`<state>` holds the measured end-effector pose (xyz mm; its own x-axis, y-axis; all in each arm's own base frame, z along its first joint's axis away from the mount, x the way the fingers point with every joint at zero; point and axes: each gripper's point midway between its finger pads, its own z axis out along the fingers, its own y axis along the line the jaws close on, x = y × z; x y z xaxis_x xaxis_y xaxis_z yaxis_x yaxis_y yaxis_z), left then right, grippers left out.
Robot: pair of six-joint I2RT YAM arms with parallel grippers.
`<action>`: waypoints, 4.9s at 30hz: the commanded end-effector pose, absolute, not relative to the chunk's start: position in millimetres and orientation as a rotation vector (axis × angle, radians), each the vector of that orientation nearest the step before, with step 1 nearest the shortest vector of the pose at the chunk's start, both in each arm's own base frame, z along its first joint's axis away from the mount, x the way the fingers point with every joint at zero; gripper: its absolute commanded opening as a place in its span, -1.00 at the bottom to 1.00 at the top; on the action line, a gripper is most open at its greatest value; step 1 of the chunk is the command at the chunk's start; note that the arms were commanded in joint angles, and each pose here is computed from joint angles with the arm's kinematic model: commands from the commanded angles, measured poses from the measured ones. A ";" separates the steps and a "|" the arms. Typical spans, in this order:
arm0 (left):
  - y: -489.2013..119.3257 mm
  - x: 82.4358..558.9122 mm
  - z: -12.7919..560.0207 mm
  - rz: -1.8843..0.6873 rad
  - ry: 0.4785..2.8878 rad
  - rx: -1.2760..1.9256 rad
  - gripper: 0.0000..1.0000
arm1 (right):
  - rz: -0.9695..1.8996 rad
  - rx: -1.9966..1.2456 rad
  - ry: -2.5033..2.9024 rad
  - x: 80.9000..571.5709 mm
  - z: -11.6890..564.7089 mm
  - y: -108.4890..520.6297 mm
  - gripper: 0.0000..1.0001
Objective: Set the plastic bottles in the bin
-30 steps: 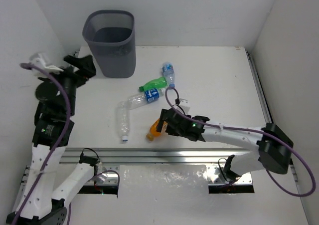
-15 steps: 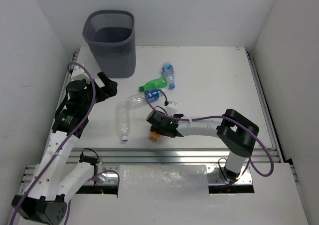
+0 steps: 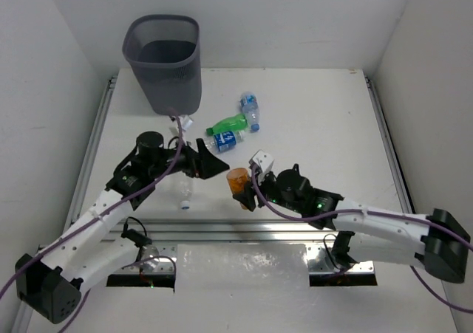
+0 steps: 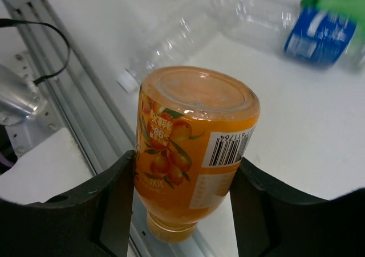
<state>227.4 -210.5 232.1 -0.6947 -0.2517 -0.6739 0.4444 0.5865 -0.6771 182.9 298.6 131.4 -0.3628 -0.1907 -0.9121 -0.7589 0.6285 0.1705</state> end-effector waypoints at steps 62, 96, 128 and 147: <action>-73.2 296.2 398.2 -0.605 1.549 -0.290 0.99 | 0.503 -0.314 2.317 551.9 103.7 222.9 0.69; -319.2 289.0 334.4 -1.395 1.670 0.276 0.99 | 1.298 -0.749 1.513 222.1 256.5 264.6 -0.84; 3.6 601.8 466.3 -0.219 1.478 -0.521 0.71 | 0.667 -0.131 2.074 269.4 156.8 175.1 0.98; -4.2 347.4 384.3 -0.310 1.661 -0.622 0.99 | 0.745 -0.071 2.323 318.8 133.5 266.1 0.98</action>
<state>373.1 18.2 463.9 0.0942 -0.4953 -0.8636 -0.2294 0.8334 -0.5029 318.0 243.6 122.2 -0.7643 0.1668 -0.6229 -0.2081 0.8504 0.4832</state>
